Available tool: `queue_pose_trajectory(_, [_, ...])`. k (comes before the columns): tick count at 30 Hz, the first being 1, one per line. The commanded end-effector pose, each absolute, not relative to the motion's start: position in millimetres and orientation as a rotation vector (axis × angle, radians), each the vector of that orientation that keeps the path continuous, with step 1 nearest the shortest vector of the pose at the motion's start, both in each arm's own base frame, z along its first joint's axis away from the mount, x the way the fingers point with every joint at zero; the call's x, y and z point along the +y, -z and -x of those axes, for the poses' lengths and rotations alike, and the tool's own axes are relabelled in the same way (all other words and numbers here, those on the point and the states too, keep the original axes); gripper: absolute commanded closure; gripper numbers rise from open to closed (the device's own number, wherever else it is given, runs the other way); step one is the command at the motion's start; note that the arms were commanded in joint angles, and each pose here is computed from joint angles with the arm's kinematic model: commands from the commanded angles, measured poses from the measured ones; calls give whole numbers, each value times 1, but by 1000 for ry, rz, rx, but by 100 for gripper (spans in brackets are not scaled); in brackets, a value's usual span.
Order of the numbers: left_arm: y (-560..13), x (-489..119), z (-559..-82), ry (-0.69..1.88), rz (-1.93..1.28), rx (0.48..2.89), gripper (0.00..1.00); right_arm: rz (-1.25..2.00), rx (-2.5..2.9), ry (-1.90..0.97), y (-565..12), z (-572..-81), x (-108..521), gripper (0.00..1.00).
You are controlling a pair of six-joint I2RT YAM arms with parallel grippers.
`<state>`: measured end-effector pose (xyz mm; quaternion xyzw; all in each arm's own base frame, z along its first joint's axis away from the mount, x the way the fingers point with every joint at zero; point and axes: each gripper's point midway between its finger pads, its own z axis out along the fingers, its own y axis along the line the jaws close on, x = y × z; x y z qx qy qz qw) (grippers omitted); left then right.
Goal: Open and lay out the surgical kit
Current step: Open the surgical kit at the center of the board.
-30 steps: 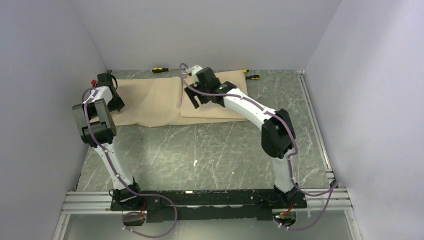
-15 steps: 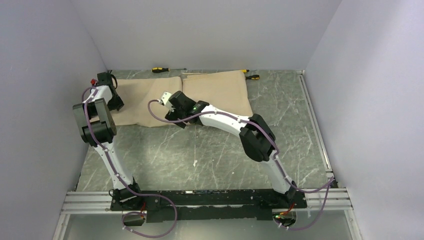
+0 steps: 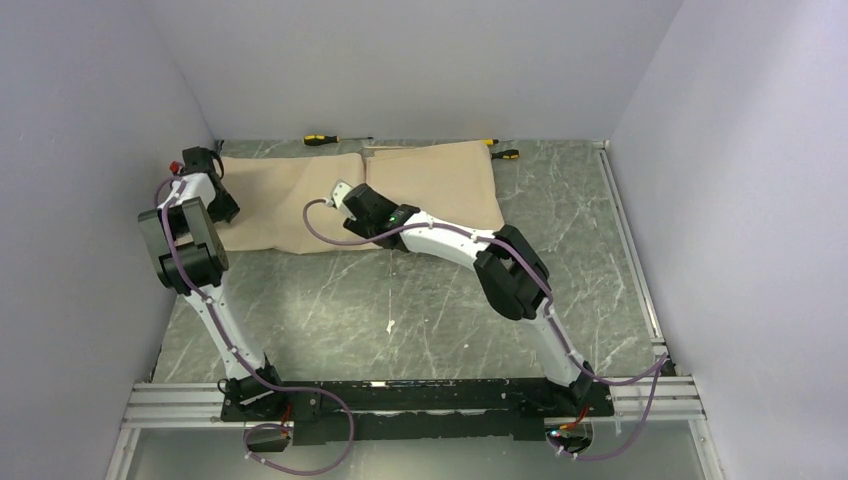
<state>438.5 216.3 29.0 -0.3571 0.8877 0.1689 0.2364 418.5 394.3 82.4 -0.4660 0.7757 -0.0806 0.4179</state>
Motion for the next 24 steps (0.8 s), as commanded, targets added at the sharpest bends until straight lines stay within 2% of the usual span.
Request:
queue_pose_trajectory(1, [-6, 226, -417, -514, 1039, 2495, 27, 1083, 1876, 193, -145, -423, 390, 47])
queue_pose_trajectory(10, [-2, 223, -419, -485, 1043, 2495, 27, 1097, 1918, 106, -155, -418, 386, 60])
queue_pose_trajectory(14, [-3, 222, -419, -480, 1037, 2499, 27, 1076, 1957, 85, -149, -425, 382, 78])
queue_pose_trajectory(18, [-4, 222, -418, -479, 1028, 2501, 27, 1004, 1983, 80, -152, -438, 373, 100])
queue_pose_trajectory(24, [-5, 222, -418, -483, 1022, 2501, 27, 777, 2039, 147, -183, -466, 311, 100])
